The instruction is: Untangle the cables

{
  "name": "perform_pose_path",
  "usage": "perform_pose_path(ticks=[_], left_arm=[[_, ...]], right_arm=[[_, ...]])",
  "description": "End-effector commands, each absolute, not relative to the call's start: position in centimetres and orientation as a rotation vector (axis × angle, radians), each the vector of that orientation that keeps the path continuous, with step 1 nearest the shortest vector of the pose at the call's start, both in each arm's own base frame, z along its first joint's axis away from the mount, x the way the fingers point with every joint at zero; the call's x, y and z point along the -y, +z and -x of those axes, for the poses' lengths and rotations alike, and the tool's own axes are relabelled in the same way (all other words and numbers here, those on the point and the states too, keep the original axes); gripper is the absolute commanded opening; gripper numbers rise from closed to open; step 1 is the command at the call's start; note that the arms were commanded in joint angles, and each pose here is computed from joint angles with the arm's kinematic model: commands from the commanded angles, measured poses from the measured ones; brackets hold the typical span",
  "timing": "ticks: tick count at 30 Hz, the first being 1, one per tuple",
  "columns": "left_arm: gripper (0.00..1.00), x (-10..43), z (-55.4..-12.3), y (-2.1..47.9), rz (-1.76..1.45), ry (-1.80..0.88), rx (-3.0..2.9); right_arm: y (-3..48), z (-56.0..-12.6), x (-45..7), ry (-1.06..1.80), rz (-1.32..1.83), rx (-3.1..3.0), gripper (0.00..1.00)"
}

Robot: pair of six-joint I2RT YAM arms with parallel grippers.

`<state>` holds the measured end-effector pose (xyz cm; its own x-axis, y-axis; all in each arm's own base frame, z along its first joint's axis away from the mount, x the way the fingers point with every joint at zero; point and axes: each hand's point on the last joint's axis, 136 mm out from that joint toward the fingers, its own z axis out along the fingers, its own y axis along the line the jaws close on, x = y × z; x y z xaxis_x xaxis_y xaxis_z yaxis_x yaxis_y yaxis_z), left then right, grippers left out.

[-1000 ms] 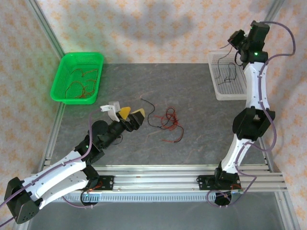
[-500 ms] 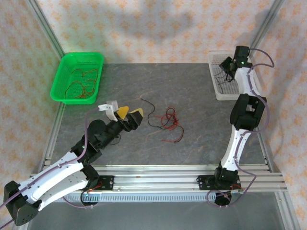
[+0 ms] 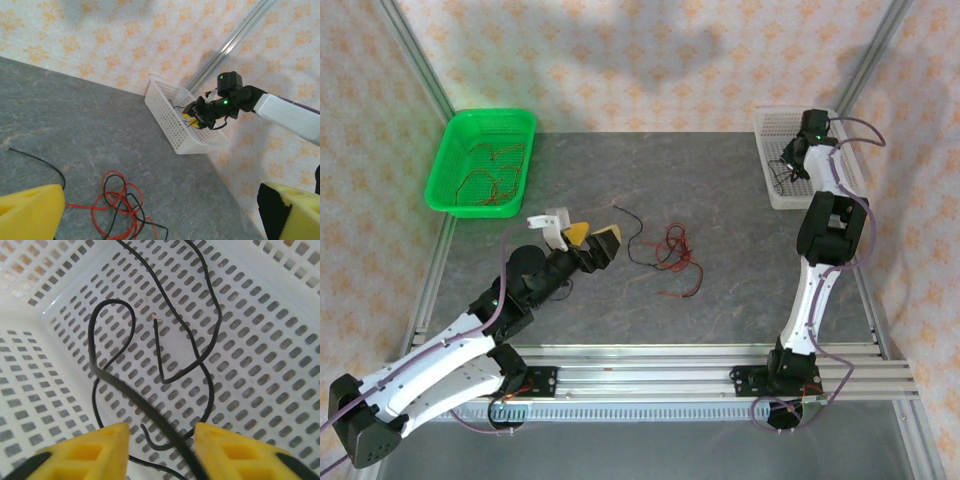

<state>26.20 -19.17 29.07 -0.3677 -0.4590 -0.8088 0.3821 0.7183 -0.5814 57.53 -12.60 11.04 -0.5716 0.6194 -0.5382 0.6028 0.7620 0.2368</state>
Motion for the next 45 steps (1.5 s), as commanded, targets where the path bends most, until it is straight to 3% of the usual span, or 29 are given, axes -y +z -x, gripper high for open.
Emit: perform_pose_path(ticks=[1,8,14,21,31,39,45], left_arm=[[0.99,18.9,-26.6,29.7,0.079,-0.853,-1.742],[0.99,19.4,-27.2,28.3,0.084,-0.827,-1.818],[0.96,20.2,-27.7,26.8,0.065,-0.8,-1.892],[0.88,21.7,-28.1,24.5,0.053,-0.82,-1.984],[0.76,23.7,-29.1,20.5,0.005,-0.784,-2.127],[0.63,27.6,-29.1,19.6,-0.101,-0.847,-2.221],[0.57,31.5,-29.6,19.4,-0.143,-0.845,-2.276]], right_arm=[[13.0,-57.3,13.7,-0.055,-0.907,-2.319,0.46],[17.1,-55.9,14.4,-0.12,-0.906,-2.27,0.63],[21.5,-53.2,15.1,-0.198,-0.905,-2.197,0.68],[26.5,-49.5,14.0,-0.144,-0.869,-2.103,0.68],[31.2,-41.4,7.1,0.068,-0.69,-2.044,0.67],[30.6,-35.0,1.4,0.213,-0.58,-2.049,0.63],[27.0,-32.2,0.3,0.252,-0.606,-2.097,0.57]])
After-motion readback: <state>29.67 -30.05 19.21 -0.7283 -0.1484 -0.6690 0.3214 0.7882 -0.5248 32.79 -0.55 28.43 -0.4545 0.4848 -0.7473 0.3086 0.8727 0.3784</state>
